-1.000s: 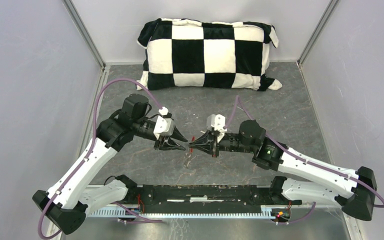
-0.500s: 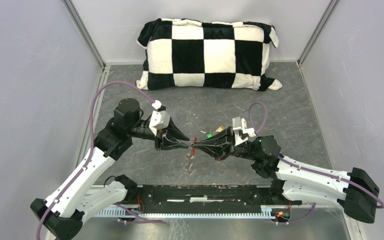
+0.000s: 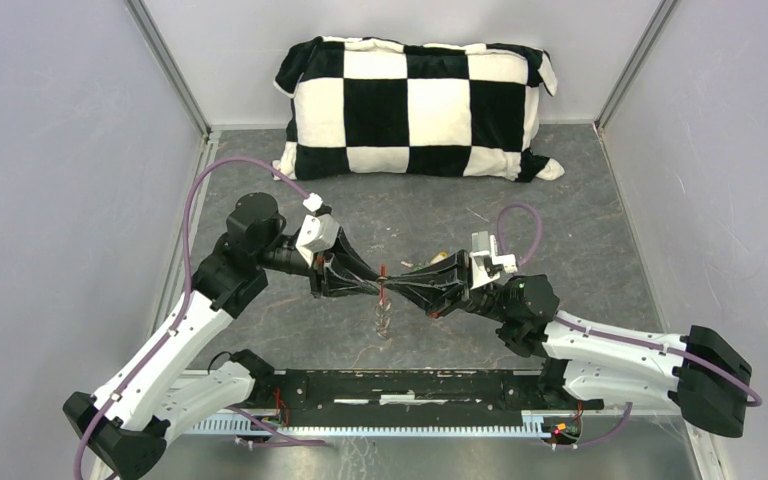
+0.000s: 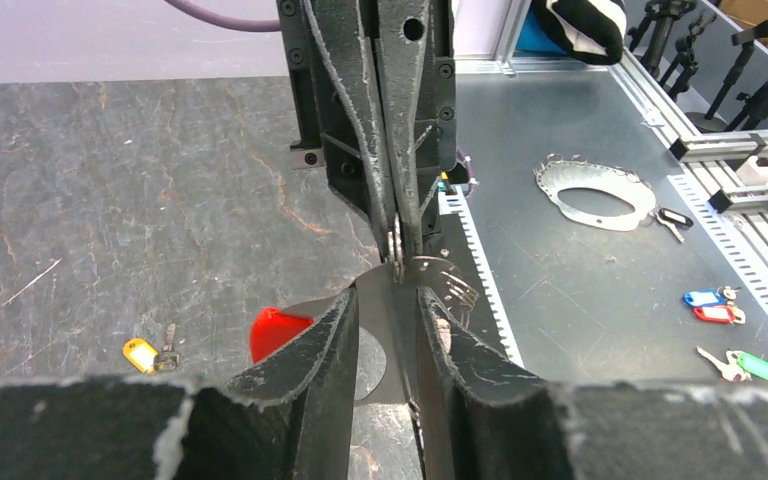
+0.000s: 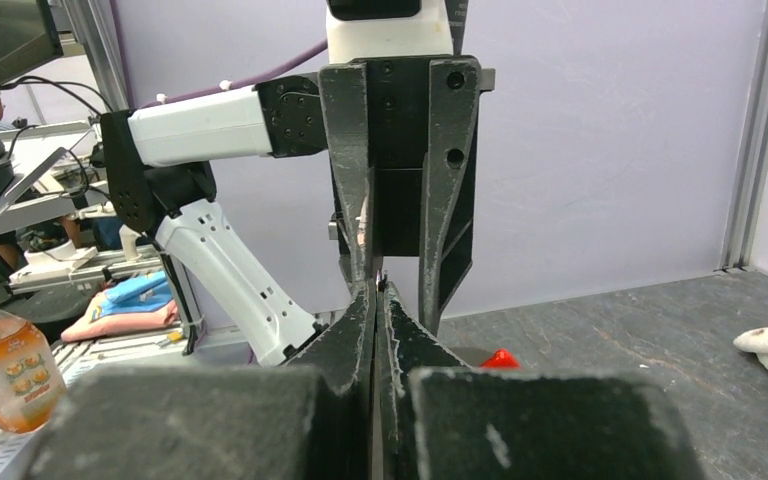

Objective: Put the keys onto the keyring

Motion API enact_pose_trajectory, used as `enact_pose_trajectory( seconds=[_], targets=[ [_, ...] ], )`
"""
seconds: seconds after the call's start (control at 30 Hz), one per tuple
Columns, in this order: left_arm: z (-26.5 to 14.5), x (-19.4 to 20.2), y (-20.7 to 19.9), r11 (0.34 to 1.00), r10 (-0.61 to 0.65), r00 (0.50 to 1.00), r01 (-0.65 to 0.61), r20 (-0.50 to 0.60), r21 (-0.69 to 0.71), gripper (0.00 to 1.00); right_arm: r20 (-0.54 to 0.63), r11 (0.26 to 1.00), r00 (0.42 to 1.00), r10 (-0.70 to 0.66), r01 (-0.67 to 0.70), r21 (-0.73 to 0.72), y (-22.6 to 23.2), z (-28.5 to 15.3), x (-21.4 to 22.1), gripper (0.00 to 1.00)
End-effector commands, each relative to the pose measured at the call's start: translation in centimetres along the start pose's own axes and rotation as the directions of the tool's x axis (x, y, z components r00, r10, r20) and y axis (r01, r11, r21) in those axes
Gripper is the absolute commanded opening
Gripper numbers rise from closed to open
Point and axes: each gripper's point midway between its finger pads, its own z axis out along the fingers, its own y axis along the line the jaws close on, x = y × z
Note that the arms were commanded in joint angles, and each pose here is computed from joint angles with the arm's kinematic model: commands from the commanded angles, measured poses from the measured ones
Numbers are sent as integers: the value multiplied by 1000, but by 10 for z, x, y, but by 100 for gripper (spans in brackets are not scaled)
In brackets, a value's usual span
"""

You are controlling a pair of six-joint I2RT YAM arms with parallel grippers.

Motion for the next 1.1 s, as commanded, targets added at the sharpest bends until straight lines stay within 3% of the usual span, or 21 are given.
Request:
enact_pose_trajectory(
  seconds=[0.0,0.33,0.57,0.67,0.7,0.8,0.87,0.97,1.07],
  targets=[
    [-1,-8,-17,997,0,1000,-2,20,79,35,98,999,995,-31,28,24,-1,5,-20,1],
    [-1,-11,-8,998,51,999,-51,15,33,32,64,1000,998,-8,8,-7,4,12,-8,1],
    [-2,-7,-9,997,65,998,-64,-1,44,5,62,1000,998,-7,8,-6,4,12,-8,1],
    [-3,-6,-10,995,86,996,-85,-6,45,2,40,1000,999,-7,8,-15,6,12,-5,1],
    [-3,-6,-10,994,99,995,-98,-10,46,2,18,1000,1000,-7,8,-14,5,12,-2,5],
    [-6,1,-11,986,159,986,-156,-43,62,2,-94,998,994,-59,56,-32,7,11,7,35],
    [-9,10,-12,972,227,971,-221,-80,81,2,-194,991,973,-125,115,-64,8,8,14,48],
    [-14,23,-12,936,345,929,-332,-131,115,2,-310,969,921,-235,198,-146,13,4,16,65],
    [-19,30,-11,890,452,877,-432,-165,146,2,-400,940,853,-335,273,-205,9,-1,19,69]
  ],
)
